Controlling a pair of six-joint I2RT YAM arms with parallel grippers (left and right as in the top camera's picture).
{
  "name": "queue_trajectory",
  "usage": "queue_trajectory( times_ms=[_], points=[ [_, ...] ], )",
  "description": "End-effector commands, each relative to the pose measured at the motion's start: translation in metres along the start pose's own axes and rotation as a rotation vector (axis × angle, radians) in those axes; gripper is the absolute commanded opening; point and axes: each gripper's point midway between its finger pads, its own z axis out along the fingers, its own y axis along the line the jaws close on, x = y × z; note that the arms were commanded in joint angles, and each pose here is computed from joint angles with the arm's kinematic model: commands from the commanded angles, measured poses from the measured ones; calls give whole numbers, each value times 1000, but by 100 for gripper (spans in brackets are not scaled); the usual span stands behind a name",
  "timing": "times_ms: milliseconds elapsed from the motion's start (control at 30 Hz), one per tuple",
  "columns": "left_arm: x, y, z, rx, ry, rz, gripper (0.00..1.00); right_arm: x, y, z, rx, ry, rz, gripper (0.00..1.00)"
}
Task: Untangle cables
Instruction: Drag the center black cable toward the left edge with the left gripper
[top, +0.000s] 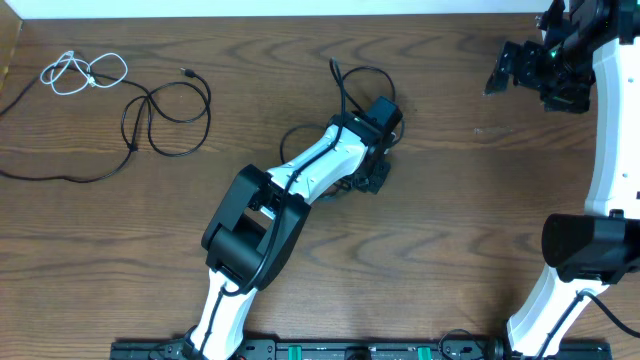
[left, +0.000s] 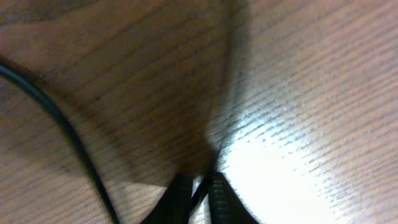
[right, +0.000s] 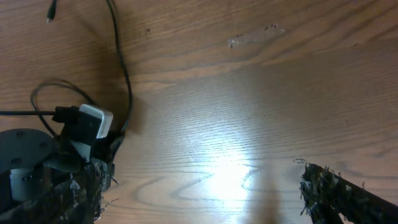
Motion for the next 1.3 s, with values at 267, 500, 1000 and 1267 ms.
queue_trajectory(
  times_ms=[267, 500, 1000, 1267],
  points=[
    [-43, -17, -164, 78, -392, -93, 8, 5, 10, -12, -20, -24, -22, 99],
    [-32, 2, -315, 152, -761, -191, 8, 6, 12, -11, -21, -22, -27, 99],
    [61, 96, -476, 164, -1207, -609, 7, 12, 28, -9, -29, -13, -69, 99],
    [77, 123, -470, 129, -1188, -770, 8, 15, 38, -7, -33, -7, -96, 99]
  ],
)
